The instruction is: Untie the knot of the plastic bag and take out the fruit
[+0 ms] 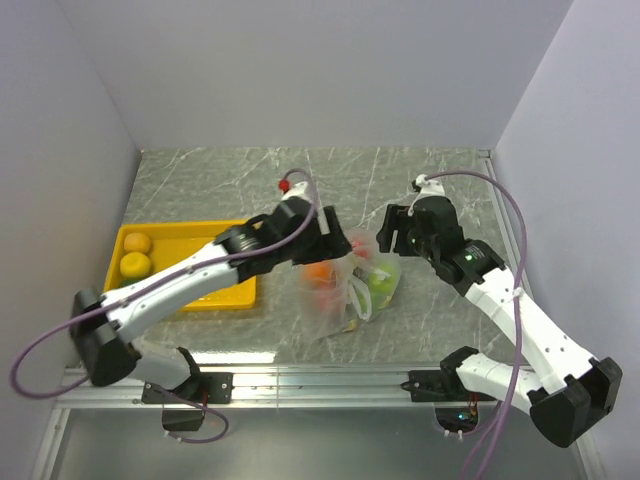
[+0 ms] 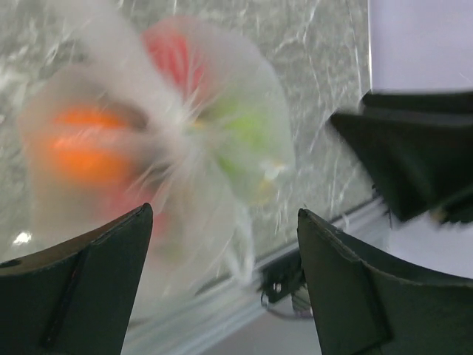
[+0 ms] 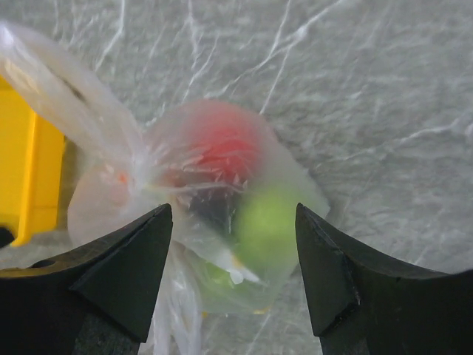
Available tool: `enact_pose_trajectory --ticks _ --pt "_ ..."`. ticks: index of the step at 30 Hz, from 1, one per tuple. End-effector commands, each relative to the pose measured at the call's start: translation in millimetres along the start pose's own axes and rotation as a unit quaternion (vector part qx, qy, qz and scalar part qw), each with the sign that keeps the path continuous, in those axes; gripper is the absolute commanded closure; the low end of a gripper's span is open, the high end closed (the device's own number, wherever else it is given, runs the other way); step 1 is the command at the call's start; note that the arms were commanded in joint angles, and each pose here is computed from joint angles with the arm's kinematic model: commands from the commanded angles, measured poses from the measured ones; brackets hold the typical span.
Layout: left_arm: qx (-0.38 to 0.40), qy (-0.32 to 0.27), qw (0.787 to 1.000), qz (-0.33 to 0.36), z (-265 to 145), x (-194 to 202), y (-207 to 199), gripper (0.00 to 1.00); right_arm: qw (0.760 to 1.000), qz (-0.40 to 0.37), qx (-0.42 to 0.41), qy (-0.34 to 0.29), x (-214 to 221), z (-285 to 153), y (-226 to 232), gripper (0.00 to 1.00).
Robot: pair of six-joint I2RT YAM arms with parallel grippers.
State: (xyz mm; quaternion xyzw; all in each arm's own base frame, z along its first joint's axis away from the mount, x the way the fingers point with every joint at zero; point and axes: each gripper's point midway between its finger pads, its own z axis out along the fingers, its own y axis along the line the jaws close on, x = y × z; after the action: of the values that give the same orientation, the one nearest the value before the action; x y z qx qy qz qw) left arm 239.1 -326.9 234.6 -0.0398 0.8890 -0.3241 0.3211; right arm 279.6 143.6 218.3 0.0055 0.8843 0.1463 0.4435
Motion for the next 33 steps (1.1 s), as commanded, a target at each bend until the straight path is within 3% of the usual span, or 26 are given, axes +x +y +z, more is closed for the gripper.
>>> enact_pose_trajectory --ticks 1,9,14,15,17,18,19,22,23,25,28,33 --pt "-0.055 -0.018 0.998 0.033 23 -3 1 0.16 0.998 -0.016 -0.059 0.021 12 8 19 0.26" --pt "-0.123 0.017 0.99 0.061 50 36 27 0.27 0.993 0.021 -0.094 0.061 42 29 30 0.27" --pt "-0.136 0.021 0.988 0.064 49 51 50 0.6 0.991 0.03 -0.101 0.083 59 42 33 0.28" --pt "-0.133 0.022 0.989 0.063 48 52 52 0.74 0.991 0.03 -0.099 0.088 64 44 32 0.29" --pt "-0.129 0.028 0.989 0.061 49 59 56 0.88 0.99 0.025 -0.1 0.099 71 47 34 0.29" --pt "-0.127 0.028 0.99 0.06 48 61 57 0.99 0.989 0.022 -0.099 0.105 75 48 35 0.3" --pt "-0.125 0.032 0.99 0.059 50 65 61 1.0 0.99 0.017 -0.091 0.107 79 50 34 0.34" --pt "-0.13 0.031 0.989 0.059 48 71 72 1.0 0.991 0.014 -0.072 0.113 84 53 28 0.63" --pt "-0.131 0.025 0.989 0.058 48 70 75 1.0 0.993 0.012 -0.05 0.111 85 54 19 0.85" --pt "-0.137 0.021 0.989 0.055 43 73 84 0.99 0.993 0.009 -0.04 0.109 85 53 14 1.0" --pt "-0.144 0.012 0.988 0.05 35 75 98 0.99 0.996 0.011 0.011 0.091 80 51 -7 1.0" --pt "-0.166 -0.018 0.985 0.036 12 70 123 0.99 0.985 0.084 0.125 0.08 80 45 -68 1.0"
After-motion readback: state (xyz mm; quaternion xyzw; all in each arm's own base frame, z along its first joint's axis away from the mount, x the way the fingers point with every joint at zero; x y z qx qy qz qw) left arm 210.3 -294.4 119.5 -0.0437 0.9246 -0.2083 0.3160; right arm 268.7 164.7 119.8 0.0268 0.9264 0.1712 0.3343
